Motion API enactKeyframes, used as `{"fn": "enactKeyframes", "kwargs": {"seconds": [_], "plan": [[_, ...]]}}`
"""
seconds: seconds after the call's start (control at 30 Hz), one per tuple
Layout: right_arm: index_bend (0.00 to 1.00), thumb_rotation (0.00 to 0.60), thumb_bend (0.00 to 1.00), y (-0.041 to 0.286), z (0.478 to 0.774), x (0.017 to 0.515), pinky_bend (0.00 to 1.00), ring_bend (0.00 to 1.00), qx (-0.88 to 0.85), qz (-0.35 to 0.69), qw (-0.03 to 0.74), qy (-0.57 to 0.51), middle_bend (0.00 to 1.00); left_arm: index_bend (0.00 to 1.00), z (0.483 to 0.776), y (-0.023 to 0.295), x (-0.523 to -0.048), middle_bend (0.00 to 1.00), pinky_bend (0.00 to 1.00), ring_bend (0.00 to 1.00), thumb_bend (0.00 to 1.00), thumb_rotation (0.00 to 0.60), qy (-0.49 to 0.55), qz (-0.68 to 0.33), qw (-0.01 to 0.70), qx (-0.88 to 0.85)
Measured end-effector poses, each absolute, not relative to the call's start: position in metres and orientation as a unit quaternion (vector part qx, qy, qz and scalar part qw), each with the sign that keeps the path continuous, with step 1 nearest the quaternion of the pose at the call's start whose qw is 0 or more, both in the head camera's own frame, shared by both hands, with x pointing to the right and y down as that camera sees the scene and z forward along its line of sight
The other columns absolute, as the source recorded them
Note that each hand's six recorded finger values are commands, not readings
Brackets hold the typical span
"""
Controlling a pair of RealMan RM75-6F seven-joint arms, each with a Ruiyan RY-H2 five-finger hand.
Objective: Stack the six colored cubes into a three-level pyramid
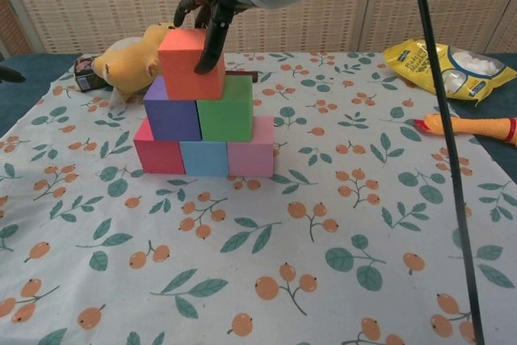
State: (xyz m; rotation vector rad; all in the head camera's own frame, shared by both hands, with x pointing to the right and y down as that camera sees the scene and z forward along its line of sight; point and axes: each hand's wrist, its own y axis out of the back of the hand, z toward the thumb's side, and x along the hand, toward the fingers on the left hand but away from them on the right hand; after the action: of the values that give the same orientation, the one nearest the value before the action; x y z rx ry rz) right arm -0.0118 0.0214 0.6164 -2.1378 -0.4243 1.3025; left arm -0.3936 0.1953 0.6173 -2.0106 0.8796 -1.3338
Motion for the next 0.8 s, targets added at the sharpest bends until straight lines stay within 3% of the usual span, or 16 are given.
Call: {"fn": "enactKeyframes", "kwargs": {"seconds": [0.27, 0.8], "plan": [[0.00, 0.600, 0.01, 0.020, 0.615, -0.010, 0.00, 0.00, -0.807, 0.487, 0.294, -0.162, 0.15, 0.08, 0.618, 0.195, -0.392, 0.00, 0.01, 0.00, 0.51, 0.600, 0.327, -0.498, 0.283, -0.752], [0.00, 0.600, 0.00, 0.015, 0.597, -0.008, 0.00, 0.00, -0.812, 0.471, 0.292, -0.182, 0.03, 0.07, 0.614, 0.193, -0.395, 0.00, 0.01, 0.00, 0.51, 0.600, 0.331, -0.499, 0.287, -0.747]]}}
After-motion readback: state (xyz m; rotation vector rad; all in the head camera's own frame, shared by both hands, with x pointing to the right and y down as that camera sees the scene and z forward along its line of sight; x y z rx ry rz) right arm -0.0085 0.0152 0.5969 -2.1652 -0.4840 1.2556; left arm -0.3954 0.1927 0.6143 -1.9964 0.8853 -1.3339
